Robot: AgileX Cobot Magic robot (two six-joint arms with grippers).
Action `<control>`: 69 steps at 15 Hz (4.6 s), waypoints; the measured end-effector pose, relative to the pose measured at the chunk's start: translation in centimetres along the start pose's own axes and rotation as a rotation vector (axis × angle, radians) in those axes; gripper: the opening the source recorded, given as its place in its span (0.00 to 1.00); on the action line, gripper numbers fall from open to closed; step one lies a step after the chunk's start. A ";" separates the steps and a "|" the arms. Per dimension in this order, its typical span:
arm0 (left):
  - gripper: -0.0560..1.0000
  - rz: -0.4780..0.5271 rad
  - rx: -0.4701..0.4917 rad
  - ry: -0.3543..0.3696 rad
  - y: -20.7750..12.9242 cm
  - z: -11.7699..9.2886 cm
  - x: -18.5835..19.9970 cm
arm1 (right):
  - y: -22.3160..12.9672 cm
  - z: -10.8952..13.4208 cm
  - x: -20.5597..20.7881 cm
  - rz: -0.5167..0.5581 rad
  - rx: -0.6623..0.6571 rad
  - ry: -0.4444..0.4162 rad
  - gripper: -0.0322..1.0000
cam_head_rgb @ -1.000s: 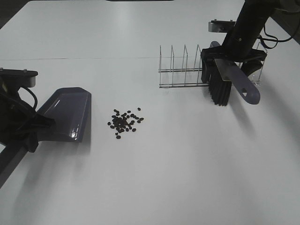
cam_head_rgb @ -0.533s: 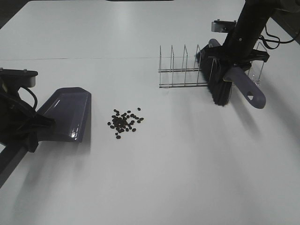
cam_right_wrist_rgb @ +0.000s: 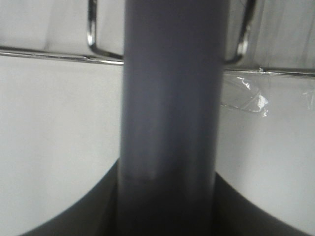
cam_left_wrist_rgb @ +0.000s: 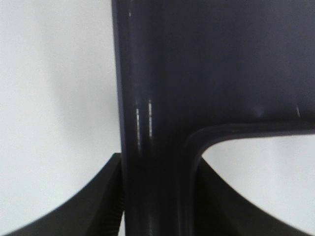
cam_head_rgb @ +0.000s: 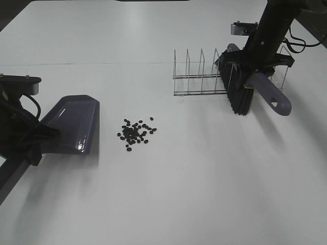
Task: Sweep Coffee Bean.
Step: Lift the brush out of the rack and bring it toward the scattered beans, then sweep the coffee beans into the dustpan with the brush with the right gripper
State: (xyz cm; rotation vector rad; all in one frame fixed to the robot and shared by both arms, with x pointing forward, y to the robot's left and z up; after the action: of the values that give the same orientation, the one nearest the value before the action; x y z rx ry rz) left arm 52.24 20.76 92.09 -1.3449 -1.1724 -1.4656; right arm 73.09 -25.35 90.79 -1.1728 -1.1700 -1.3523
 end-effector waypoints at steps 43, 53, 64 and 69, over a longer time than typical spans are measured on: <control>0.36 0.094 -0.063 0.068 -0.5 -4.1 -6.3 | -11.9 9.6 5.9 -0.053 0.274 -0.195 0.35; 0.36 0.093 -0.080 0.067 -0.4 -4.2 -6.3 | -13.0 11.6 0.0 0.045 0.349 -0.345 0.35; 0.36 0.090 -0.095 0.065 -0.3 -4.2 -6.3 | -14.0 15.4 -2.2 0.074 0.357 -0.295 0.35; 0.36 0.089 -0.100 0.064 -0.2 -4.2 -6.3 | -15.1 20.3 -3.1 0.123 0.326 -0.132 0.35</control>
State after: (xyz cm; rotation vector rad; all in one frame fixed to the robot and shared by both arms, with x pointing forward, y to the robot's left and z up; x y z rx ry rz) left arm 51.66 16.56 85.74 -1.3893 -0.9974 -1.5082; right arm 59.75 -3.77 88.26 -1.0880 -1.3318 -0.9602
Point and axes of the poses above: a point on each arm's last joint axis where the gripper is mounted, x pointing back along that axis away from the gripper, z along the wrist's bending axis when the last joint is at zero, y = z × x, the point moved 1 cm from there along -x, pointing out along that axis toward the gripper, and after that the axes turned 8 degrees about -x, right-handed, at the moved point
